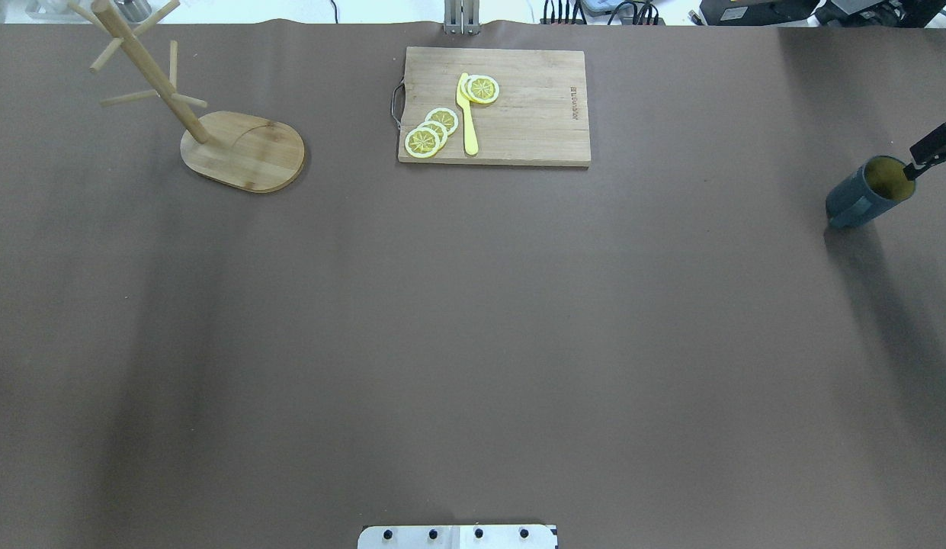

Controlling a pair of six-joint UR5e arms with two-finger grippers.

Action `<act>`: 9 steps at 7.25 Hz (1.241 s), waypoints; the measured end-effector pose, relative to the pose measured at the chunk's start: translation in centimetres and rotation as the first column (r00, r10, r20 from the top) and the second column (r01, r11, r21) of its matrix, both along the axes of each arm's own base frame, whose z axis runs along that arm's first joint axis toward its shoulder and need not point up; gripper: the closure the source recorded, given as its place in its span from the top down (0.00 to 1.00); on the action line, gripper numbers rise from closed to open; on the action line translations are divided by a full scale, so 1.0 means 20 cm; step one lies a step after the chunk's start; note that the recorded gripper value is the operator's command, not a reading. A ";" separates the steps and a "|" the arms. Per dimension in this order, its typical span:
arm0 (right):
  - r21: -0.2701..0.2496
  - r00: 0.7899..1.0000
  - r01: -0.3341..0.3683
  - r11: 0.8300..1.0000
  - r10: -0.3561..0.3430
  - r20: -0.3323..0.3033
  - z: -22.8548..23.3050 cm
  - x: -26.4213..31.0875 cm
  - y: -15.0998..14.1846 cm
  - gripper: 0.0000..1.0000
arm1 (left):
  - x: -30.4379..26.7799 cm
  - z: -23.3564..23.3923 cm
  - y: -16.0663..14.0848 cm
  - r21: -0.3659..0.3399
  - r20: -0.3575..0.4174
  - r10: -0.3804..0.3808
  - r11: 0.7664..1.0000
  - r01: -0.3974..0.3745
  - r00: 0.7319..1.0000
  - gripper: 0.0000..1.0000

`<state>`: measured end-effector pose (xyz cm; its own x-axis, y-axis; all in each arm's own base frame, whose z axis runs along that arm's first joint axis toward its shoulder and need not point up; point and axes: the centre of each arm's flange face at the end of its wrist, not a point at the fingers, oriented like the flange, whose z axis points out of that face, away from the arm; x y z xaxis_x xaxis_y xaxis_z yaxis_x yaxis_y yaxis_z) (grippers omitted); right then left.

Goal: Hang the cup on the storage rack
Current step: 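Lower the right gripper onto the blue mug and grasp its rim, then carry the blue mug with the right gripper toward the table center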

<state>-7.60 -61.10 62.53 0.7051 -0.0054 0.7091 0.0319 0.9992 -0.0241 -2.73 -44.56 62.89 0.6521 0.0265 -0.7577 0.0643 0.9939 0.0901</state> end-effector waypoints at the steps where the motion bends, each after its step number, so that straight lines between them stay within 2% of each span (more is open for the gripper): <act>1: -0.009 1.000 -0.007 1.000 0.007 0.000 0.02 -0.04 -0.01 0.60 | 0.00 -0.01 0.00 0.002 0.000 -0.001 1.000 0.001 1.000 0.98; 3: -0.015 1.000 -0.001 1.000 0.001 -0.002 0.03 -0.08 0.00 0.00 | 0.00 -0.01 0.00 0.005 0.002 -0.002 1.000 0.002 1.000 0.98; 7: -0.014 1.000 0.003 1.000 -0.003 0.002 0.03 -0.10 0.00 0.00 | 0.00 -0.01 0.00 0.005 0.004 -0.002 1.000 0.002 1.000 0.98; 9: 0.007 1.000 -0.007 1.000 0.007 0.020 -0.10 -0.13 -0.06 0.00 | 0.00 -0.01 0.01 0.005 0.002 -0.002 1.000 0.002 1.000 0.98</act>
